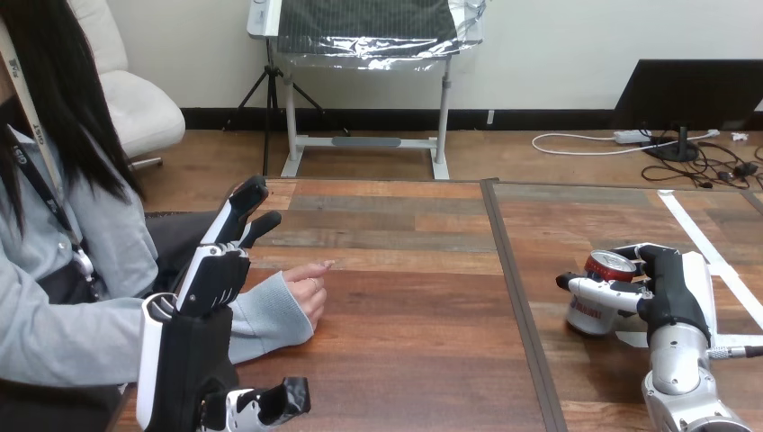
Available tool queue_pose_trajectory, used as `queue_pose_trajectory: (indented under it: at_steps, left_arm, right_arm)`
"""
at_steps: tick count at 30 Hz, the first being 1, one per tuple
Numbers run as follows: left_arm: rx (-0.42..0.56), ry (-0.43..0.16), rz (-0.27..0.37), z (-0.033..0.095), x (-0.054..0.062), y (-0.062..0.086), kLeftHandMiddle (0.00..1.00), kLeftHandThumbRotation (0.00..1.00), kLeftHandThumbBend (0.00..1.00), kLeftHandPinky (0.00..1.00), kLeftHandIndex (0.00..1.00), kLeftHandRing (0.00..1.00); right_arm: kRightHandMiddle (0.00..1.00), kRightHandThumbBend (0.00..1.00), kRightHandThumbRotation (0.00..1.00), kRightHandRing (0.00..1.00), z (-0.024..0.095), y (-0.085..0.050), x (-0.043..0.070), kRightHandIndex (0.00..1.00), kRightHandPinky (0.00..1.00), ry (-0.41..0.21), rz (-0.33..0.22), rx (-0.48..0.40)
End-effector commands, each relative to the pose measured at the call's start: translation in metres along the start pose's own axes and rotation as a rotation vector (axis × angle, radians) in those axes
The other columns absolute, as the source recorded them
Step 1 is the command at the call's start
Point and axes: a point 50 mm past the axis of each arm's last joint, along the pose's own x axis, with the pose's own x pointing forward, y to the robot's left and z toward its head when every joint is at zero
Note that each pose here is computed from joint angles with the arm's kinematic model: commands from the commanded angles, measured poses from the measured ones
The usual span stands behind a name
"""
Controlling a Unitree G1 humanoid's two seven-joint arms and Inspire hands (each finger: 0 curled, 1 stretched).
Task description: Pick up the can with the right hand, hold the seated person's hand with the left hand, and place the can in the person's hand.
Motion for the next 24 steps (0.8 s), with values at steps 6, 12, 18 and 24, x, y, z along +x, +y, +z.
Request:
queue_pose_trajectory:
  at_steps: [6, 12, 18, 24]
  left_arm:
    - [0.002, -0.054, -0.001, -0.003, 0.017, 0.0, 0.92, 0.73, 0.97, 0.84, 0.89, 0.92]
    - [0.004, -0.049, 0.001, -0.003, 0.016, 0.0, 0.92, 0.73, 0.98, 0.84, 0.88, 0.92]
    - [0.006, -0.048, 0.002, -0.004, 0.016, 0.0, 0.92, 0.73, 0.99, 0.85, 0.89, 0.92]
    - [0.0, -0.048, 0.004, -0.005, 0.017, -0.001, 0.92, 0.71, 0.99, 0.86, 0.89, 0.92]
  right_arm:
    - [0.52, 0.81, 0.0, 0.44, 0.03, -0.006, 0.009, 0.53, 0.38, -0.125, -0.036, 0.049]
    - [0.52, 0.82, 0.0, 0.44, 0.034, -0.007, 0.009, 0.53, 0.38, -0.153, -0.035, 0.034]
    - [0.52, 0.82, 0.0, 0.44, 0.037, -0.007, 0.009, 0.53, 0.39, -0.178, -0.033, 0.028]
    - [0.52, 0.82, 0.0, 0.42, 0.04, -0.007, 0.009, 0.53, 0.37, -0.191, -0.031, 0.035]
